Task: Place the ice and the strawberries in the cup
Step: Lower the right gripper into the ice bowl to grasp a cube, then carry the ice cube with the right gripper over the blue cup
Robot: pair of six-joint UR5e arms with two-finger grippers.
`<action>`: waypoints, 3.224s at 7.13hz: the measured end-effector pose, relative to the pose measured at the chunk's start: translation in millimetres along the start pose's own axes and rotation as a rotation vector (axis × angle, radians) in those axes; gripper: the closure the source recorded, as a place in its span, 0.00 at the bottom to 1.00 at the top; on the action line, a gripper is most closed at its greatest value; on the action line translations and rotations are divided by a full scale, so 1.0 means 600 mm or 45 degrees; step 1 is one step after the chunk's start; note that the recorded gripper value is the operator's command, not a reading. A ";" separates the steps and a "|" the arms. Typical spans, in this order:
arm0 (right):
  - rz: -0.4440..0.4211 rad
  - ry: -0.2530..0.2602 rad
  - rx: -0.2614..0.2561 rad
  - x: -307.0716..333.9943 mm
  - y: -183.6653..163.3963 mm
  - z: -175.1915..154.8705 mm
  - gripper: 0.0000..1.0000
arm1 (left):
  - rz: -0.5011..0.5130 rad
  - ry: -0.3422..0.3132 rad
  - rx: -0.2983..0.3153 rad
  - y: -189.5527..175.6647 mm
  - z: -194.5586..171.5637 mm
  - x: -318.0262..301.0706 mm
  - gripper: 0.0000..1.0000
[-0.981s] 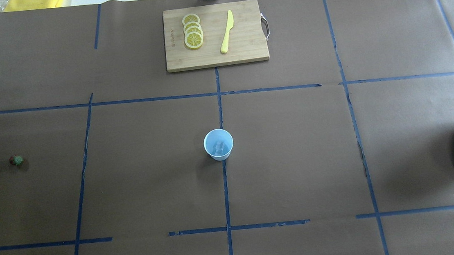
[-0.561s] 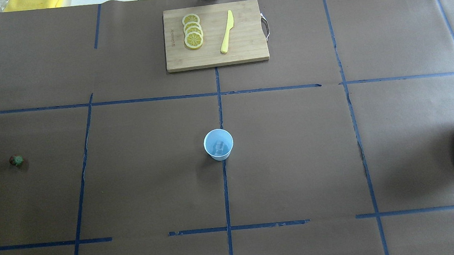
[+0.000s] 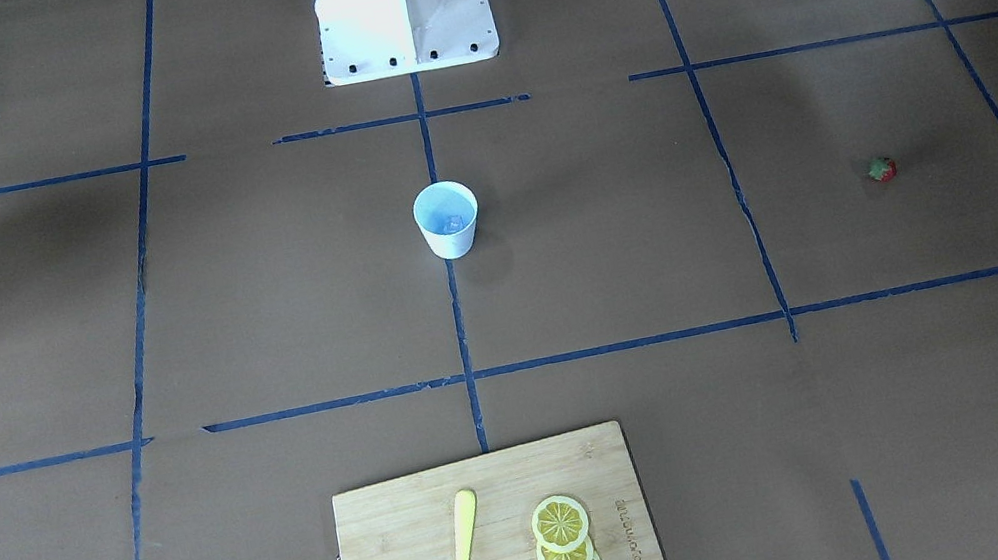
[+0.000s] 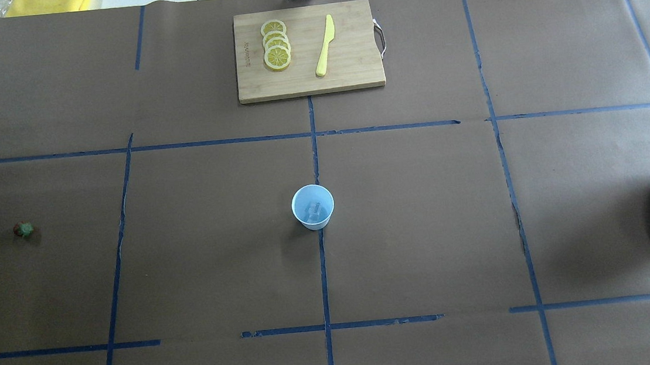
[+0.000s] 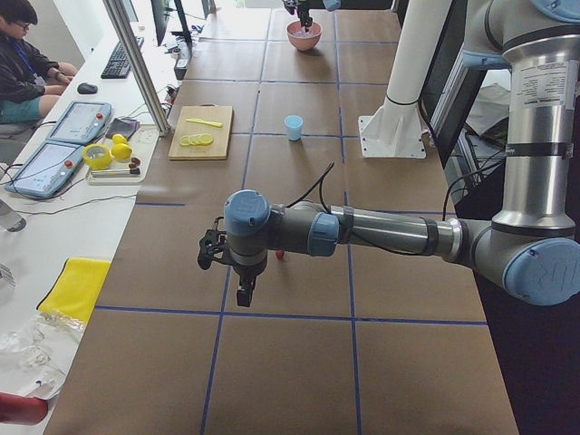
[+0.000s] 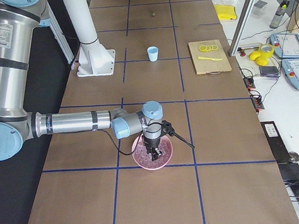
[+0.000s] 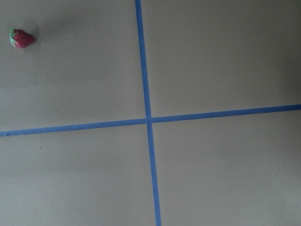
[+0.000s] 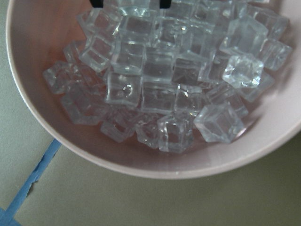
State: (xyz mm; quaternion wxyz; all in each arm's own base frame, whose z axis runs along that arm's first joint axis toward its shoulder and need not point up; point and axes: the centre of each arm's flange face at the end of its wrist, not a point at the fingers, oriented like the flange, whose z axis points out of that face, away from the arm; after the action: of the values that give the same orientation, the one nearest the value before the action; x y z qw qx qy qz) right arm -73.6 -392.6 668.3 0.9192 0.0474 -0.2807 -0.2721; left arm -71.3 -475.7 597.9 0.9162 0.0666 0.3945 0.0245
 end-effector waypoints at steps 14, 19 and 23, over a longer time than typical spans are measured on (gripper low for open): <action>-0.010 -0.006 0.037 -0.023 -0.015 -0.043 1.00 | 0.012 0.027 0.014 0.008 -0.013 0.016 0.00; 0.122 -0.133 0.116 -0.171 -0.248 -0.270 1.00 | 0.011 0.030 0.011 0.008 -0.011 0.016 0.00; 0.300 -0.266 0.139 -0.437 -0.451 -0.329 1.00 | 0.015 0.016 0.004 0.006 -0.005 0.012 0.00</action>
State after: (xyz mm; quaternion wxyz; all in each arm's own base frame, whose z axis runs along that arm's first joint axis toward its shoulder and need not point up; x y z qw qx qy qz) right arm -276.6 -496.7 309.3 0.9067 0.0354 -0.3926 -0.1502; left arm -68.4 -471.1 591.4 0.9135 0.0701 0.3997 0.0299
